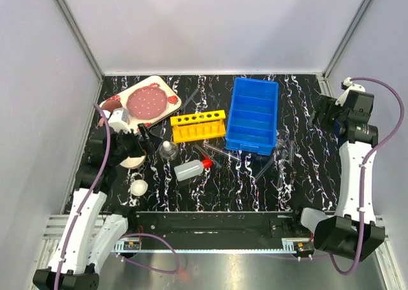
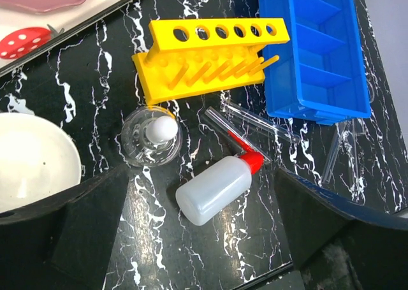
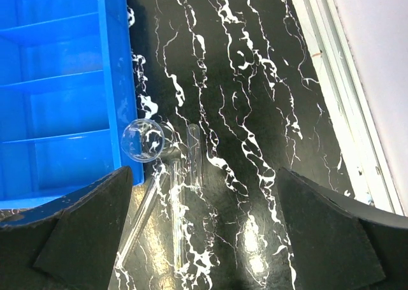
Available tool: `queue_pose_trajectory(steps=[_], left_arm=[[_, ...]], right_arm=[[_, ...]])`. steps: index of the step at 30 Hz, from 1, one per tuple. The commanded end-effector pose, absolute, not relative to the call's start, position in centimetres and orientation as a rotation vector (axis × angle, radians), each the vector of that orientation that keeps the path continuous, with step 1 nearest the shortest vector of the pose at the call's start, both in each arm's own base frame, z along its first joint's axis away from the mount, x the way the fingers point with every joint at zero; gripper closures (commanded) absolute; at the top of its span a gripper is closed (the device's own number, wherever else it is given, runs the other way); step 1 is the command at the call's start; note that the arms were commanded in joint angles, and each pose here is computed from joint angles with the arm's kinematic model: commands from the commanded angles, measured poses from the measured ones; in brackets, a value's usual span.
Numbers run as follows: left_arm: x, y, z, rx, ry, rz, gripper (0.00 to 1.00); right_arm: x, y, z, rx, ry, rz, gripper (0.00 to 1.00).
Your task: Organize the chemistry lab equipment
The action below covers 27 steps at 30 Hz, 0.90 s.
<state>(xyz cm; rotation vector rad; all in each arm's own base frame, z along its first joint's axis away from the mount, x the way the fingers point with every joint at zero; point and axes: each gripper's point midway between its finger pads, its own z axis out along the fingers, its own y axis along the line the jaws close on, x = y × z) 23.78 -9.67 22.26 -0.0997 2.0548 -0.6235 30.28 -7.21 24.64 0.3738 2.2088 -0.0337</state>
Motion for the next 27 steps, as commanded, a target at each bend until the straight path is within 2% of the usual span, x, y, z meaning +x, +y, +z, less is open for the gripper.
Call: queue_pose_trajectory(steps=[1, 10, 13, 16, 22, 27], left_arm=[[24.7, -10.6, 25.5, -0.006, 1.991, -0.667, 0.01], [26.7, -10.9, 25.0, -0.011, 2.052, -0.664, 0.01], [27.8, -11.2, 25.4, 0.0, 2.066, -0.67, 0.01], [29.2, -11.3, 25.5, 0.008, 2.096, -0.655, 0.01], [33.9, -12.1, 26.1, 0.071, 2.138, -0.592, 0.01], [39.0, -12.7, 23.9, 0.133, 2.215, -0.491, 0.01]], right_arm=[[31.2, -6.5, 28.1, 0.329, 2.08, 0.005, 0.0], [30.4, -3.3, 29.6, 0.116, 2.015, 0.131, 0.0], [29.9, -0.7, 29.5, -0.045, 1.994, 0.255, 0.0], [28.4, 3.5, 28.4, -0.342, 1.967, 0.476, 0.0], [28.5, 4.7, 26.8, -0.437, 1.989, 0.589, 0.0], [29.0, 4.7, 26.5, -0.437, 2.0, 0.605, 0.0]])
